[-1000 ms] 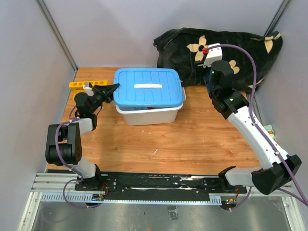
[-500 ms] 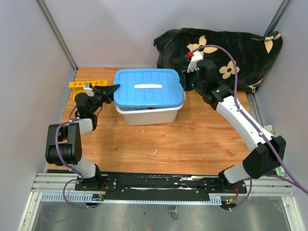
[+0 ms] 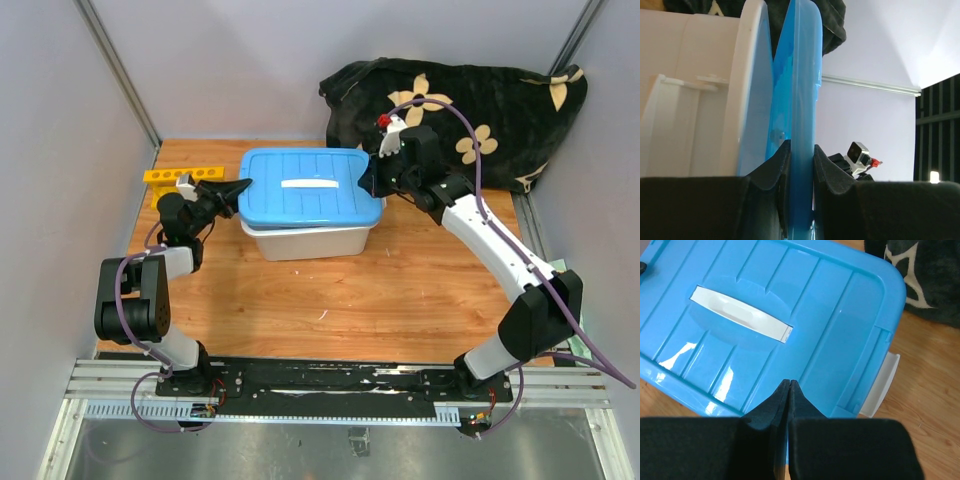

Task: Organize the chemistry lab equipment
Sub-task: Close the lid of the storage box.

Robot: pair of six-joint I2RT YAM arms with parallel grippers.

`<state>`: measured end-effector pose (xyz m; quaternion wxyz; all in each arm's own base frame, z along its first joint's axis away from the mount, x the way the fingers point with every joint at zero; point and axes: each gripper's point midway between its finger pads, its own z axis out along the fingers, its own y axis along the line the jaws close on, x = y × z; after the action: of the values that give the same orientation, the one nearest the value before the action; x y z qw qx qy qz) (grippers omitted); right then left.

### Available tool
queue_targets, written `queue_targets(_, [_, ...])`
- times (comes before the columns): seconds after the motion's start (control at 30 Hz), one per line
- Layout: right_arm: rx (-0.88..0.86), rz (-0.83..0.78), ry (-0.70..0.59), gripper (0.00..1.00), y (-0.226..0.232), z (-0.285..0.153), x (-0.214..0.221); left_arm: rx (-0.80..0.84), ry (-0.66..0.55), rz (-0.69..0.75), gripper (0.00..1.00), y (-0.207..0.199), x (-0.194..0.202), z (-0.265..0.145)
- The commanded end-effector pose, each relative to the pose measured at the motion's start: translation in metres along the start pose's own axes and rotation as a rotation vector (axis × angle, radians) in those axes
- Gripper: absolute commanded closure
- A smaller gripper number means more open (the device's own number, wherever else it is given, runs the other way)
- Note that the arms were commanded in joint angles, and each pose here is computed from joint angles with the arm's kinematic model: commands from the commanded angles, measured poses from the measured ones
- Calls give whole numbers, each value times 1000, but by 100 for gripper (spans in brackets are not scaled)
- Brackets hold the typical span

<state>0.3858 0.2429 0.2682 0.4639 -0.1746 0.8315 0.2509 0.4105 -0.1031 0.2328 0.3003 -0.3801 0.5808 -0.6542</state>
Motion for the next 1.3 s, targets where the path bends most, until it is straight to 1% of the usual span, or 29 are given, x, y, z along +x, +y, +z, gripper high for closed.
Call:
queue_targets(0.0, [-5, 31, 32, 99, -8, 3, 8, 2, -1, 51, 93, -4, 4, -4])
queue_targets(0.1, [-4, 27, 40, 100, -9, 4, 11, -6, -9, 62, 87, -4, 4, -5])
queue_targets(0.13, [-4, 26, 42, 99, -10, 5, 12, -9, -15, 65, 83, -4, 3, -5])
queue_targets(0.2, [-4, 24, 44, 99, -10, 5, 13, -19, -18, 69, 69, -3, 2, -6])
queue_targets(0.27, [-3, 23, 46, 100, -10, 7, 13, -20, -21, 76, 63, -4, 2, -6])
queue_targets(0.33, [-4, 21, 46, 99, -10, 7, 13, -26, -25, 78, 51, -3, 1, -7])
queue_targets(0.4, [-7, 22, 49, 99, -10, 8, 14, -26, -29, 83, 49, -5, 0, -8])
queue_targets(0.47, [-8, 23, 50, 99, -10, 8, 14, -23, -34, 91, 44, -7, -3, -8])
queue_targets(0.63, [-16, 26, 59, 99, -9, 11, 16, -27, -30, 135, 43, -18, -4, -6])
queue_targets(1.07, [-34, 32, 68, 99, -8, 15, 19, -183, -18, 351, 43, -36, -11, 3])
queue_targets(1.27, [-41, 29, 74, 100, -7, 17, 21, -281, -59, 398, 43, -25, -21, -8])
